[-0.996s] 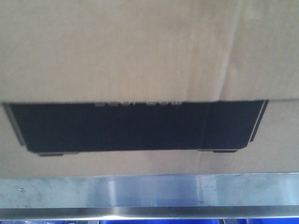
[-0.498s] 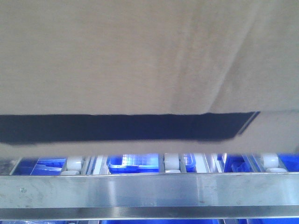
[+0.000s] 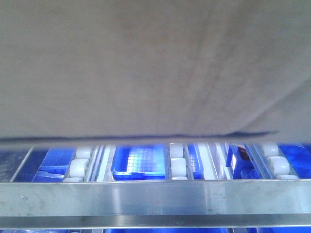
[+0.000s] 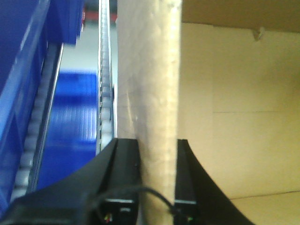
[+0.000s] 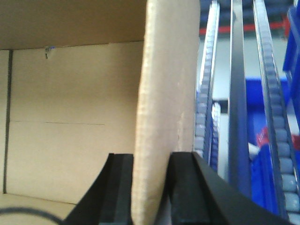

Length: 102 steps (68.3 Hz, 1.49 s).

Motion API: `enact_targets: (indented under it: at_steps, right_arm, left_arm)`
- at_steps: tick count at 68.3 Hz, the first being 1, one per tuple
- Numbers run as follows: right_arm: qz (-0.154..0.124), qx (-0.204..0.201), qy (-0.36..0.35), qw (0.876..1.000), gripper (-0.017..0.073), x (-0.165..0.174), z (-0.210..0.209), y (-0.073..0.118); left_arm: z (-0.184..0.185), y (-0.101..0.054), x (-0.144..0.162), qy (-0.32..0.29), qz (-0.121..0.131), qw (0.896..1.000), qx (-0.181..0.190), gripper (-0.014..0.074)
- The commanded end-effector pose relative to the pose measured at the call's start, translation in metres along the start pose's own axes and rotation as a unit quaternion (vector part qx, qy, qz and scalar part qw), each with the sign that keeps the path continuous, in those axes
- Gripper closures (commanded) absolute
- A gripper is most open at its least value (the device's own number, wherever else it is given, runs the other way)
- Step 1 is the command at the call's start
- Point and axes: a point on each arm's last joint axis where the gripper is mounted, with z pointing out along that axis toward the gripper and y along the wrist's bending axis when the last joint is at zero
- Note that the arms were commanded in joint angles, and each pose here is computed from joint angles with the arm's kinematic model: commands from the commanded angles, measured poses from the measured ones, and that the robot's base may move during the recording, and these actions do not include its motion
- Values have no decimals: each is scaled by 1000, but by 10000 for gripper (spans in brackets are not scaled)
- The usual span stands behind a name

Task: Grab box from left shelf to table start
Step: 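Hold the box with both grippers while the base turns away from the shelf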

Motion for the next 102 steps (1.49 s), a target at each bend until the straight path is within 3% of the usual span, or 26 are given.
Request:
enact_targets:
  at_steps: [1,9,102]
  right_arm:
    - [-61,48,-102,992,505,-20,-13,-4]
    - [-63,46,-117,990,505,-18,-20,-3]
    - [-62,46,-110,991,505,-17,-21,-3]
  left_arm:
    - [-24,-1,-28,-158,16,987,4,692]
    - [-32,-1,-27,-178,16,984,6,692]
    - [-30,-1,-25,-171,12,985,9,693]
